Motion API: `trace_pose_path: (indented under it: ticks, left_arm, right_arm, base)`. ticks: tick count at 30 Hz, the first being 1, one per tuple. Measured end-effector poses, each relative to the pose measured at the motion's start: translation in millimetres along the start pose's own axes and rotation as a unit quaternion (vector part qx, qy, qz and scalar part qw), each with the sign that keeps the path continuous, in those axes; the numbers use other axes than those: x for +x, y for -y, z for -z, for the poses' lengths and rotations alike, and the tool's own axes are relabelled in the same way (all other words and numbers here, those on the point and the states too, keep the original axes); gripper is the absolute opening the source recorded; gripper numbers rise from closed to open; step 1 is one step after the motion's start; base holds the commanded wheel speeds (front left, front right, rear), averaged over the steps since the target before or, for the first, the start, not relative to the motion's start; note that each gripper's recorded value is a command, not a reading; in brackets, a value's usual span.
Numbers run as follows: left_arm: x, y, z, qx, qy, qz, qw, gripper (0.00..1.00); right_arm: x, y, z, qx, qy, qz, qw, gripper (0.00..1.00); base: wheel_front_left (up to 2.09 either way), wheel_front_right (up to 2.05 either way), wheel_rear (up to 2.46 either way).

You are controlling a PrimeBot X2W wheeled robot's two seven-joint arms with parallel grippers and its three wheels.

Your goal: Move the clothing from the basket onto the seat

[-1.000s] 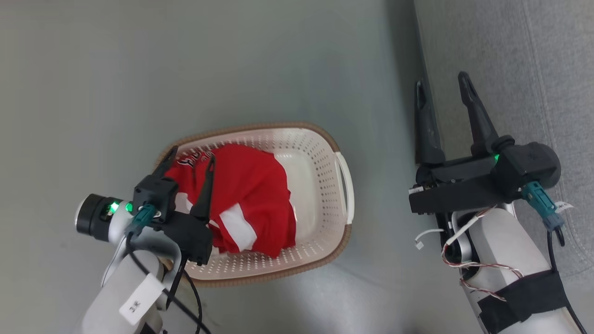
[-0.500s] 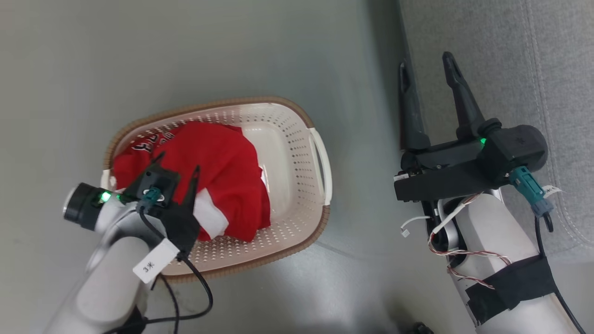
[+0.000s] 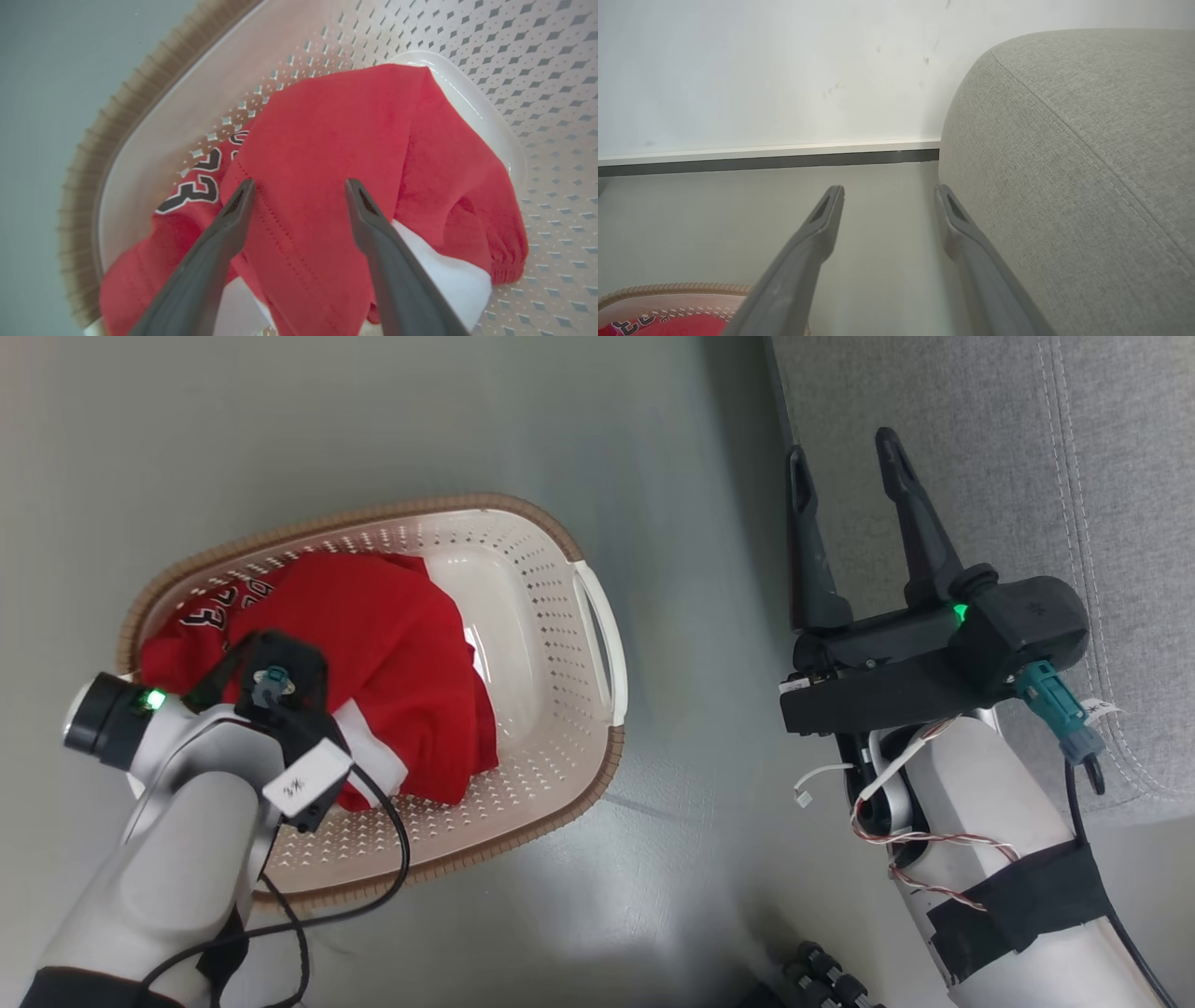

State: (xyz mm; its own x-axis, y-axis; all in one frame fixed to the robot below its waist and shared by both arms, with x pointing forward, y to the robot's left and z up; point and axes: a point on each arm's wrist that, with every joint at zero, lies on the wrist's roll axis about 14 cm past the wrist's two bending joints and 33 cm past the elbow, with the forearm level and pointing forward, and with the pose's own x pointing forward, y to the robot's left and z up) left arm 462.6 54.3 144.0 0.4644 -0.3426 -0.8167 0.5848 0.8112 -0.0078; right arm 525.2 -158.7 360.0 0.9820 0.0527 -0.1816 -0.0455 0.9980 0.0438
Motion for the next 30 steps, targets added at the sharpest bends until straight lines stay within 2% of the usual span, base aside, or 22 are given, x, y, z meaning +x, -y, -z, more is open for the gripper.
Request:
trace_pose_path:
  ticks: [11,12,13,14,15,16,23,30]
  left_arm:
    - [9,10,30,0.002,-0.084,0.004,0.996,1.0]
    - [9,10,32,0.002,-0.087,0.003,0.996,0.95]
    - [10,10,32,0.001,-0.091,0.003,0.996,0.72]
    - [10,10,33,0.002,-0.093,0.004,0.996,0.35]
    - [10,9,34,0.003,-0.096,0.003,0.995,0.09]
    - [10,9,36,0.004,-0.102,0.003,0.995,0.0]
    - [9,11,36,0.007,-0.107,0.006,0.994,0.0]
    - [1,23,9,-0.021,-0.061,0.013,0.998,0.0]
  right_arm:
    - [2,-1,6,-0.005,-0.008,-0.003,1.0,1.0]
    - [2,-1,7,-0.004,-0.009,-0.004,1.0,1.0]
    - [2,-2,7,-0.004,-0.009,-0.005,1.0,1.0]
    - [2,-2,8,-0.004,-0.01,-0.005,1.0,1.0]
    - [2,-2,8,-0.002,-0.01,-0.005,1.0,1.0]
    - [2,-2,9,0.0,-0.011,-0.005,1.0,1.0]
    - [2,-1,12,-0.002,-0.018,-0.003,1.0,1.0]
    - [-1,-4,2,-0.002,-0.012,-0.006,1.0,1.0]
  base:
    - [0.0,0.0,0.0]
    - [0.0,0.0,0.0]
    - [0.0,0.0,0.0]
    - [0.0,0.0,0.0]
    - [0.0,0.0,0.0]
    - [0.0,0.0,0.0]
    - [0.0,0.0,0.0]
    - [0.0,0.0,0.0]
